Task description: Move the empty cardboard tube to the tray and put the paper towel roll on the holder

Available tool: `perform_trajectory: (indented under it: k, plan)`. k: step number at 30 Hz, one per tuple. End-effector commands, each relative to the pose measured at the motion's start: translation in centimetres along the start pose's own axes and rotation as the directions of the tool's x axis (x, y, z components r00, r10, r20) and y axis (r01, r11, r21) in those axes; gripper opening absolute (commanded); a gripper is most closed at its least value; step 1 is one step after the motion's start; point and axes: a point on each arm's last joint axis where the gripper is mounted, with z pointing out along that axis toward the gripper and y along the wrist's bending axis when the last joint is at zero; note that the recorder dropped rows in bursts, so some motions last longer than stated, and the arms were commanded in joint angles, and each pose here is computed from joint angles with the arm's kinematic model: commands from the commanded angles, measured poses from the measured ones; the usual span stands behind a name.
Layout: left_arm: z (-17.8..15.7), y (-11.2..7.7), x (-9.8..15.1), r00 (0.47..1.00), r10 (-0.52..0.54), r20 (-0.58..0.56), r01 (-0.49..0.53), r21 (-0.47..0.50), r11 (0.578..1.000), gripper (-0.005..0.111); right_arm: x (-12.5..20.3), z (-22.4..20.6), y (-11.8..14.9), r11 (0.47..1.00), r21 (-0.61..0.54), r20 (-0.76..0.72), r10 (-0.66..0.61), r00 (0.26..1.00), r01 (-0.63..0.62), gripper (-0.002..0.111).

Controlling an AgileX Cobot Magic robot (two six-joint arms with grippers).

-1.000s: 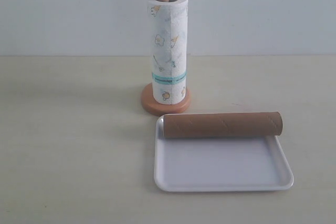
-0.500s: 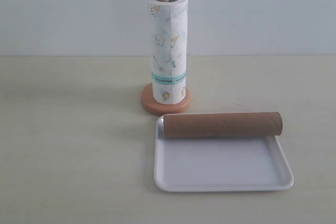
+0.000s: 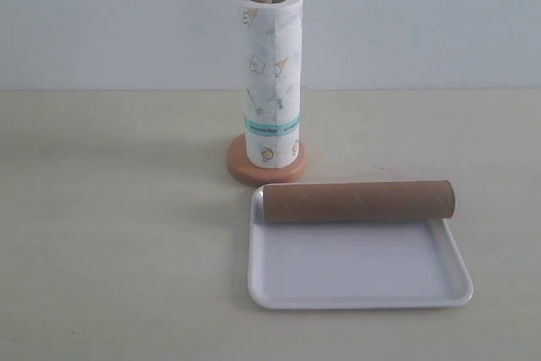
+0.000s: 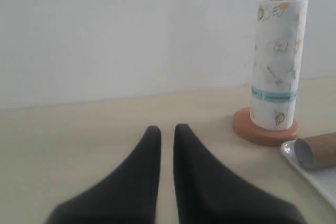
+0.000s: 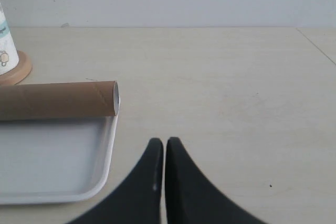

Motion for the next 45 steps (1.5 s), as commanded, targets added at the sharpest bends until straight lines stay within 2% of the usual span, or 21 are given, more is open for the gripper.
perform_trajectory:
  k: [1,3,7,10,13,18,25,45]
  plan:
    - [0.3,0.4,1.8,0.997,-0.082,0.000,0.082,-0.079,0.994,0.009,-0.1,0.0,0.0,1.000,0.001,0.017,-0.001,1.000,0.001,0.001]
    - [0.3,0.5,2.4,0.993,-0.100,-0.064,0.093,-0.107,0.990,0.009,-0.1,0.0,0.0,1.000,0.001,0.017,-0.001,1.000,0.001,0.001]
    - [0.3,0.7,2.6,0.992,-0.099,-0.083,0.086,-0.146,0.985,0.009,-0.1,0.0,0.0,1.000,0.001,0.017,-0.001,1.000,0.001,0.001]
    - [0.3,0.7,2.7,0.992,-0.072,-0.101,0.057,-0.150,0.987,0.009,-0.1,0.0,0.0,1.000,0.001,0.017,-0.001,1.000,0.001,0.001]
    - [0.2,0.6,3.3,0.984,-0.033,-0.174,0.009,-0.136,0.991,0.009,-0.1,0.0,0.0,1.000,0.001,0.017,-0.001,1.000,0.001,0.001]
    - [0.2,0.6,3.3,0.984,-0.036,-0.173,0.013,-0.136,0.991,0.009,-0.1,0.0,0.0,1.000,0.001,0.017,-0.001,1.000,0.001,0.001]
    - [0.2,0.6,3.3,0.977,-0.141,-0.158,0.117,-0.153,0.981,0.009,-0.1,0.0,0.0,1.000,0.001,0.017,-0.001,1.000,0.001,0.001]
    - [0.2,0.6,3.3,0.976,-0.148,-0.157,0.124,-0.154,0.980,0.009,-0.1,0.0,0.0,1.000,0.001,0.017,-0.001,1.000,0.001,0.001]
